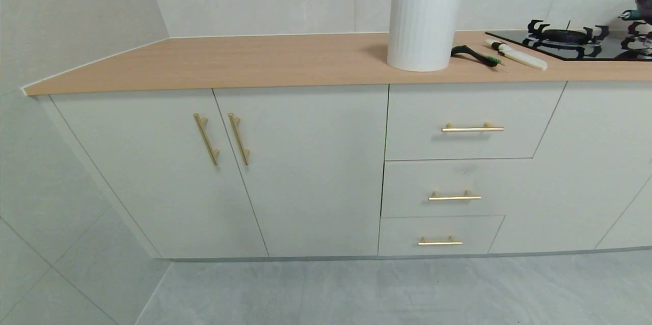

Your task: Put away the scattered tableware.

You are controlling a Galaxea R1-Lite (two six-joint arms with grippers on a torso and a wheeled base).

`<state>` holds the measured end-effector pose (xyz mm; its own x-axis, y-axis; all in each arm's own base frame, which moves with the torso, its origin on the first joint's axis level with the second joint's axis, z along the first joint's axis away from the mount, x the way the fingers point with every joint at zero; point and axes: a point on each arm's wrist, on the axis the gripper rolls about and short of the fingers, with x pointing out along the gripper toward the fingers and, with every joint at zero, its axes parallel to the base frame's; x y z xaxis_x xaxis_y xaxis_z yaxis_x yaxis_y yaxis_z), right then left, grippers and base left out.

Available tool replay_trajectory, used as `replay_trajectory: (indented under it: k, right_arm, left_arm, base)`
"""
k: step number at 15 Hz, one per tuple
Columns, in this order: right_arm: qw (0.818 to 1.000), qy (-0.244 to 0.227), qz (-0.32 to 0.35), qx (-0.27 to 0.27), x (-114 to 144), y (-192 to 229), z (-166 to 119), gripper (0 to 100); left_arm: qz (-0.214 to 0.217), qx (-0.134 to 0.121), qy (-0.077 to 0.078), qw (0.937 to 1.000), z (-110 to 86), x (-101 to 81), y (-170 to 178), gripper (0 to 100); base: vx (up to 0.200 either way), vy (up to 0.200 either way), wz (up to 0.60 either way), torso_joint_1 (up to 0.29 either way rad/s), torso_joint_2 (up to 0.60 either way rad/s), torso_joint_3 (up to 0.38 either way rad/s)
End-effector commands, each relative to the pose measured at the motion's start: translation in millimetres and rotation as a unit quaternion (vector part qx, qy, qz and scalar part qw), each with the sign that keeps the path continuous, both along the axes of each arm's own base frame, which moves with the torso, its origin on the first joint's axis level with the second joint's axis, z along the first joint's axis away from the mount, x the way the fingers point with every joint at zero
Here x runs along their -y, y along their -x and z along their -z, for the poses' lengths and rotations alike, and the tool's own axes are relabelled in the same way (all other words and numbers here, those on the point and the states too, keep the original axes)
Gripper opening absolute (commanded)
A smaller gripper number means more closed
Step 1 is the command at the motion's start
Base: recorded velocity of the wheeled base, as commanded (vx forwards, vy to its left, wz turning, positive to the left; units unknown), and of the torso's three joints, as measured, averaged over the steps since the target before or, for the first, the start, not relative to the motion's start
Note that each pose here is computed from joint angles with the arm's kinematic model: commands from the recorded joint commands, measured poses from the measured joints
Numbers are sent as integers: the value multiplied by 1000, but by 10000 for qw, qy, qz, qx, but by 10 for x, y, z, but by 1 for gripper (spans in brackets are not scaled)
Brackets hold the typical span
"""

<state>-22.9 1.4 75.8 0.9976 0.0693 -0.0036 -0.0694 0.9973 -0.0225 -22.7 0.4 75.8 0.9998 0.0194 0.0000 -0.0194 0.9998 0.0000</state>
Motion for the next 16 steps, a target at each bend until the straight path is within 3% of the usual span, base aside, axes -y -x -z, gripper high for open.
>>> replay_trajectory:
  k: [1,5,16]
  right_arm:
    - [10000,1,-6,-5,0,-1,-1,100]
    - [10000,1,2,-5,0,-1,-1,100]
    - [10000,16,-6,-4,-1,-2,1,100]
  left_arm:
    - [-3,-8,0,10000,1,0,-1,100]
    - [-3,-8,0,10000,1,0,-1,100]
    - [-3,-8,0,10000,1,0,-1,100]
  base:
    - [200,0,0,12,2,2]
    - [200,0,0,2,2,1]
    - [0,0,0,0,0,0]
